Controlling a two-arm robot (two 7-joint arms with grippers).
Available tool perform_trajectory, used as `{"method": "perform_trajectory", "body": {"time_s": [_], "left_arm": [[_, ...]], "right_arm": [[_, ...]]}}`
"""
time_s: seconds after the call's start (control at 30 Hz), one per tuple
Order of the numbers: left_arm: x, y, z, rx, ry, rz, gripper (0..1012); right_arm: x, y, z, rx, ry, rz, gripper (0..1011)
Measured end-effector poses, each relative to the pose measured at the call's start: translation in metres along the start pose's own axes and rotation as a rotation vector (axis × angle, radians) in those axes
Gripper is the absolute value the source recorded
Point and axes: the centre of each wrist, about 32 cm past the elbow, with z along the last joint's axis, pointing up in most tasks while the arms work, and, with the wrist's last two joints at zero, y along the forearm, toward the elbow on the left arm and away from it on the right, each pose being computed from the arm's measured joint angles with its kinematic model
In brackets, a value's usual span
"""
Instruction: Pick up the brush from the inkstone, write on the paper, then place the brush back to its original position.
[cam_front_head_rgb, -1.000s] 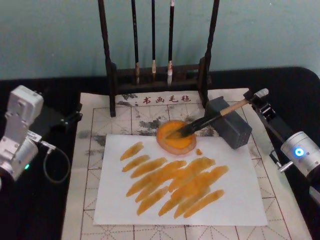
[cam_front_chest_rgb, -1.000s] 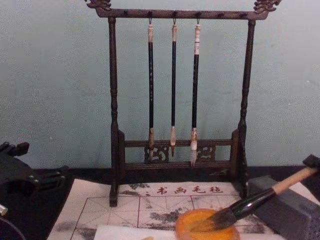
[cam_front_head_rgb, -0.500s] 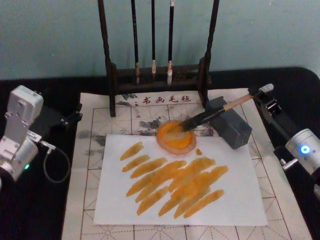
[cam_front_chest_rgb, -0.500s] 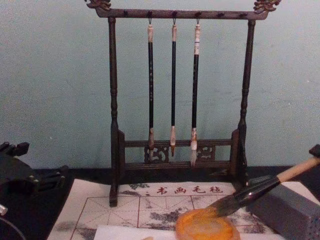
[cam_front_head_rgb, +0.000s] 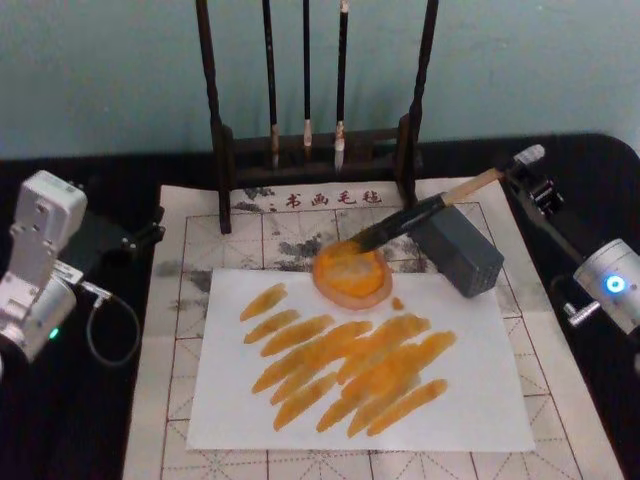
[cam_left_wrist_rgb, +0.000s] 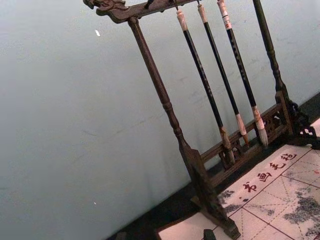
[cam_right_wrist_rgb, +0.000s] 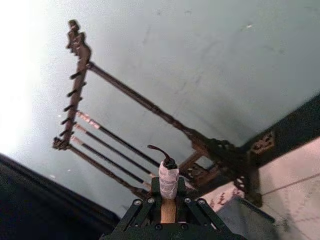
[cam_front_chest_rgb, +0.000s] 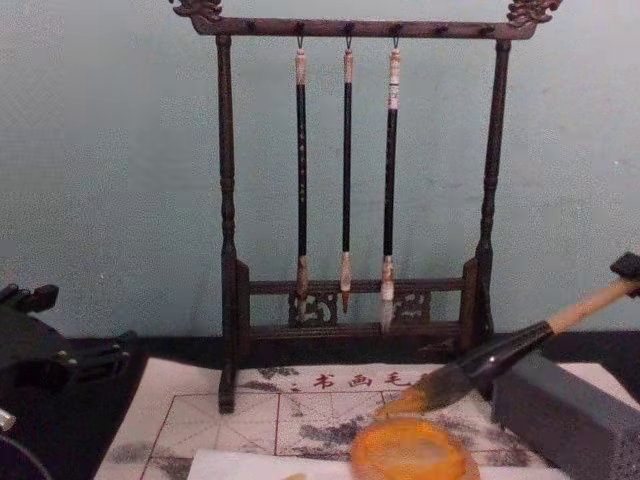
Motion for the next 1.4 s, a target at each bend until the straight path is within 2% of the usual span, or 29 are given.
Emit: {"method": "perform_trajectory", "body": {"time_s": [0.4,0.77,1.17,1.4], "left_arm": [[0.0000,0.0000,0.0000,0.000,0.000,0.000,1001],[0.0000,0.0000,0.0000,0.000,0.000,0.000,1001],[0.0000,0.0000,0.0000,0.000,0.000,0.000,1001],[0.0000,0.0000,0.0000,0.000,0.000,0.000,1001]], "right_arm": [[-0.011,0.014,-0.001,-0.067,-0.041,0.059,181],[-0.012,0.030,-0.007,-0.152,-0.076,0.087,181],[-0.014,0.043,-0.009,-0.224,-0.088,0.130,181],[-0.017,0.052,-0.015,-0.268,-0.092,0.151,181]]}}
